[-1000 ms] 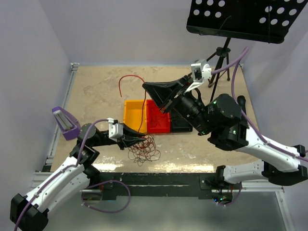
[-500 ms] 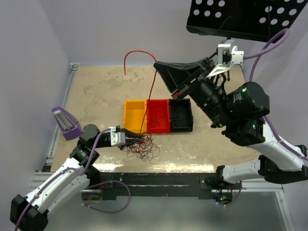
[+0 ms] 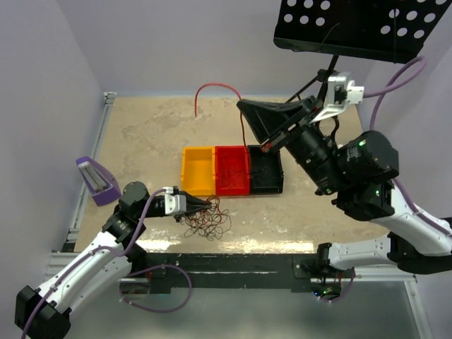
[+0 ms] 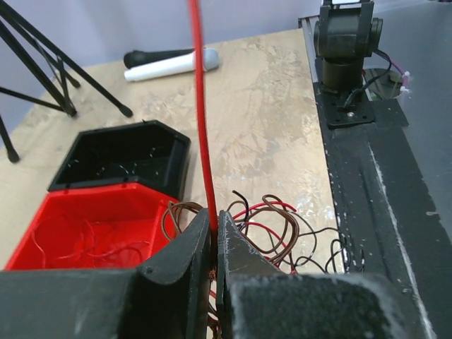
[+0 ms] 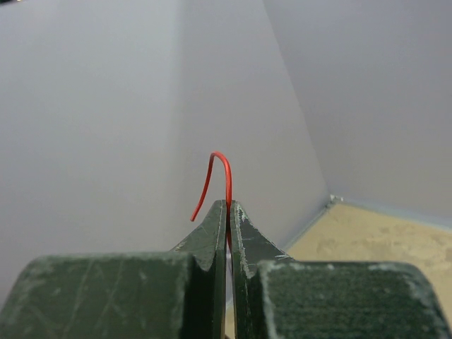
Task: Untangle the cables
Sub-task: Untie the cable.
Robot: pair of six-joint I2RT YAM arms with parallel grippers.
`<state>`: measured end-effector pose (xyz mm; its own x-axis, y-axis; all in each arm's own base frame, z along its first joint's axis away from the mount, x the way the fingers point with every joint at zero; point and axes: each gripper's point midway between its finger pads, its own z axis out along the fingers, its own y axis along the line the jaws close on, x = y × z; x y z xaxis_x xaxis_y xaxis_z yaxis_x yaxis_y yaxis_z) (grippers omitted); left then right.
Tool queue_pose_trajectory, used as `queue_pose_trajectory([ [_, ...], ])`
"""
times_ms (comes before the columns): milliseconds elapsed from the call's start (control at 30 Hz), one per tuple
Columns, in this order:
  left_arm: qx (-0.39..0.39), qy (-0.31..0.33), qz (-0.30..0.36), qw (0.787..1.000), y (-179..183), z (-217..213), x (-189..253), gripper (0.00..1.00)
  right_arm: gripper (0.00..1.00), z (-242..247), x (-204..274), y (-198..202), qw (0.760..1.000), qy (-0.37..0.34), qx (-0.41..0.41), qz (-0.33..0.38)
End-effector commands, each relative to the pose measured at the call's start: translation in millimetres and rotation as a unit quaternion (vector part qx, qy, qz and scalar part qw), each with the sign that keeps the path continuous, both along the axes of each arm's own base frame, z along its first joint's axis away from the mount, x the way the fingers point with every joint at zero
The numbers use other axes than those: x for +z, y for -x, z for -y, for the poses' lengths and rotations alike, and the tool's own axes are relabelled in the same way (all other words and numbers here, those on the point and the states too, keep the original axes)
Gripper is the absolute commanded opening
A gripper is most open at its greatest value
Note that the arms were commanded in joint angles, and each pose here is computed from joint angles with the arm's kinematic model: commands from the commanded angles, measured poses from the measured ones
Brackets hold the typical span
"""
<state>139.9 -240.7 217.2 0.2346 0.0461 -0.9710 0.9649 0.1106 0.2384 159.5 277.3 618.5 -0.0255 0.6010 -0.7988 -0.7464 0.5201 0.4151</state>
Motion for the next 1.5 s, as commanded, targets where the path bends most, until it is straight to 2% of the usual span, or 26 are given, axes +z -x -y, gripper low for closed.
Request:
queue_pose_trajectory([
  [0,-0.008,0.02,0.001,1.0,3.7,2.2,28.1,0.05,0.0,-19.4,-66.1,-5.4,0.997,0.021,0.013,-0.078],
  [300,-0.004,0.033,0.022,0.999,2.1,1.8,50.8,0.0,0.0,-51.8,-197.1,7.9,0.974,0.145,0.069,-0.158],
  [367,-0.005,0.026,0.023,0.999,2.1,1.6,47.6,0.0,0.05,-54.0,-211.0,17.1,0.969,0.167,0.094,-0.157],
  [667,-0.004,0.027,0.025,0.999,1.7,1.1,49.6,0.01,0.26,-77.7,-248.6,55.4,0.939,0.231,0.21,-0.141],
  [900,-0.005,0.027,0.021,0.999,2.4,0.7,51.0,0.01,0.35,-90.5,-294.0,50.6,0.922,0.279,0.203,-0.174],
  [1200,-0.008,0.027,0.02,0.999,3.8,0.8,50.6,0.01,0.36,-90.3,-316.4,46.3,0.902,0.348,0.19,-0.169],
  [1467,-0.014,0.024,0.014,1.0,5.9,1.4,47.7,0.01,0.38,-79.1,-309.7,32.8,0.906,0.359,0.146,-0.17],
])
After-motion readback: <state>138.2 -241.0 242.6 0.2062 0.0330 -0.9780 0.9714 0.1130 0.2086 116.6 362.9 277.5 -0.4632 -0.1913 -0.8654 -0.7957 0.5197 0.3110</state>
